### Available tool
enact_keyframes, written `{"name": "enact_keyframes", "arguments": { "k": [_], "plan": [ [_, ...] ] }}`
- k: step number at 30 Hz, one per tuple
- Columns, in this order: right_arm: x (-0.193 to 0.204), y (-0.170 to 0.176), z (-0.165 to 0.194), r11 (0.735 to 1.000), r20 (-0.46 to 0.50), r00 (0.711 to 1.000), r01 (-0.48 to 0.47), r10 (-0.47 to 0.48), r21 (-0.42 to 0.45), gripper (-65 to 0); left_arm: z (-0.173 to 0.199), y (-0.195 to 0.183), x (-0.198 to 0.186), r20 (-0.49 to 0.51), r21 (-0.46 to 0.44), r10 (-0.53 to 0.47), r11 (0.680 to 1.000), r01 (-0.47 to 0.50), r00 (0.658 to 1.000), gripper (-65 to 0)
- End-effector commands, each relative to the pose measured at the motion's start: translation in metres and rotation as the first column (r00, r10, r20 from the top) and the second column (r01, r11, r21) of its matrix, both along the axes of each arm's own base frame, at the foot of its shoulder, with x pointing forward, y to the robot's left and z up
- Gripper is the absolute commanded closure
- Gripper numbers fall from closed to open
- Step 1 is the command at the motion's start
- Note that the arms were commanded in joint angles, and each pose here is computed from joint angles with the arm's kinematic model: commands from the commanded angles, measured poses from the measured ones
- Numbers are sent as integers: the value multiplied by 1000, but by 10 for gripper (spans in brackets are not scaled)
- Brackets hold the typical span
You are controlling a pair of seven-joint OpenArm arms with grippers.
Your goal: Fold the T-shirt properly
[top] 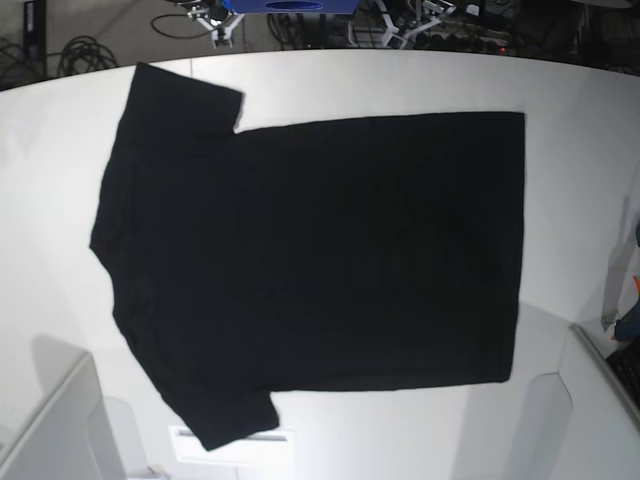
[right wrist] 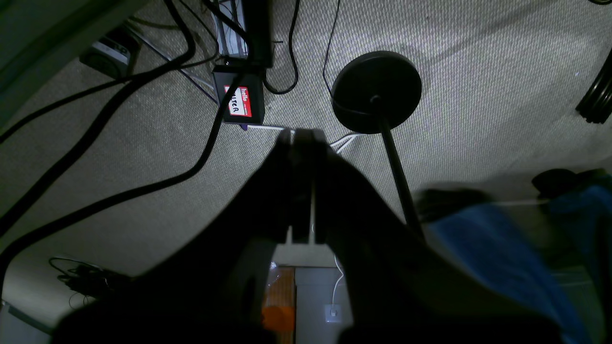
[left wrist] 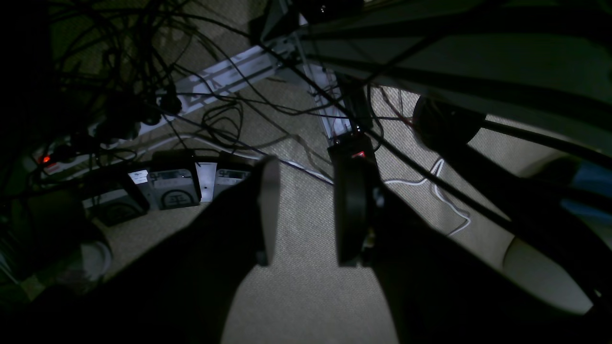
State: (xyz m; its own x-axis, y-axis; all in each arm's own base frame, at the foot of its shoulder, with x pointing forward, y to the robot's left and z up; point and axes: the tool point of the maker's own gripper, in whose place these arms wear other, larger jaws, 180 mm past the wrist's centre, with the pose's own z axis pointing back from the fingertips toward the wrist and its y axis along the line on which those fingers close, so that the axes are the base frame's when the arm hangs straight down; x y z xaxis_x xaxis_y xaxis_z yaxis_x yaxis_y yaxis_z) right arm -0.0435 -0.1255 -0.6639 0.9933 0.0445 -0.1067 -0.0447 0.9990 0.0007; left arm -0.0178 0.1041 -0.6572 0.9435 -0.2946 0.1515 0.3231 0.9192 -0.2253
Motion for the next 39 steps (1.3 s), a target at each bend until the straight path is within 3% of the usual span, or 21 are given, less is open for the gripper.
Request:
{"name": "enact_keyframes", "arguments": {
  "k": [1,5,7,18,19,21,22,25,27,30,39],
  "plan": [
    [-4,-1,0,1000,-7,1000,1,-1,-7,0,0,-1,-4,-8,-7,6,1000,-6,1000,-194],
    [-5,-1,0,1000,-7,1000,-1,1,-6,0,1,3,-4,-10,0,124,992,-124,992,-150],
    [-5,-1,0,1000,-7,1000,-2,2,-6,0,0,5,-1,-8,2,169,986,-169,986,-8],
    [-4,-1,0,1000,-6,1000,-5,5,-6,0,0,15,0,-4,18,205,979,-205,979,0],
    [-4,-1,0,1000,-6,1000,-5,5,-6,0,0,15,-1,-5,18,205,979,-205,979,-33],
    [-4,-1,0,1000,-6,1000,-5,5,-6,0,0,15,-1,-5,18,205,979,-205,979,-207],
    [-4,-1,0,1000,-6,1000,-5,5,-6,0,0,15,-1,-5,18,205,979,-205,979,-260],
    [-4,-1,0,1000,-6,1000,-5,5,-6,0,0,15,-2,-6,17,198,980,-197,980,-270],
    [-4,-1,0,1000,-6,1000,-5,5,-6,0,0,14,-2,-7,17,187,982,-187,982,-211],
    [-6,-1,0,1000,-9,1000,-2,2,-6,0,1,14,-7,-15,18,187,982,-187,982,0],
    [-20,-1,2,1000,-33,999,-3,2,-6,0,1,15,-27,-44,26,187,982,-186,981,0]
  ]
}}
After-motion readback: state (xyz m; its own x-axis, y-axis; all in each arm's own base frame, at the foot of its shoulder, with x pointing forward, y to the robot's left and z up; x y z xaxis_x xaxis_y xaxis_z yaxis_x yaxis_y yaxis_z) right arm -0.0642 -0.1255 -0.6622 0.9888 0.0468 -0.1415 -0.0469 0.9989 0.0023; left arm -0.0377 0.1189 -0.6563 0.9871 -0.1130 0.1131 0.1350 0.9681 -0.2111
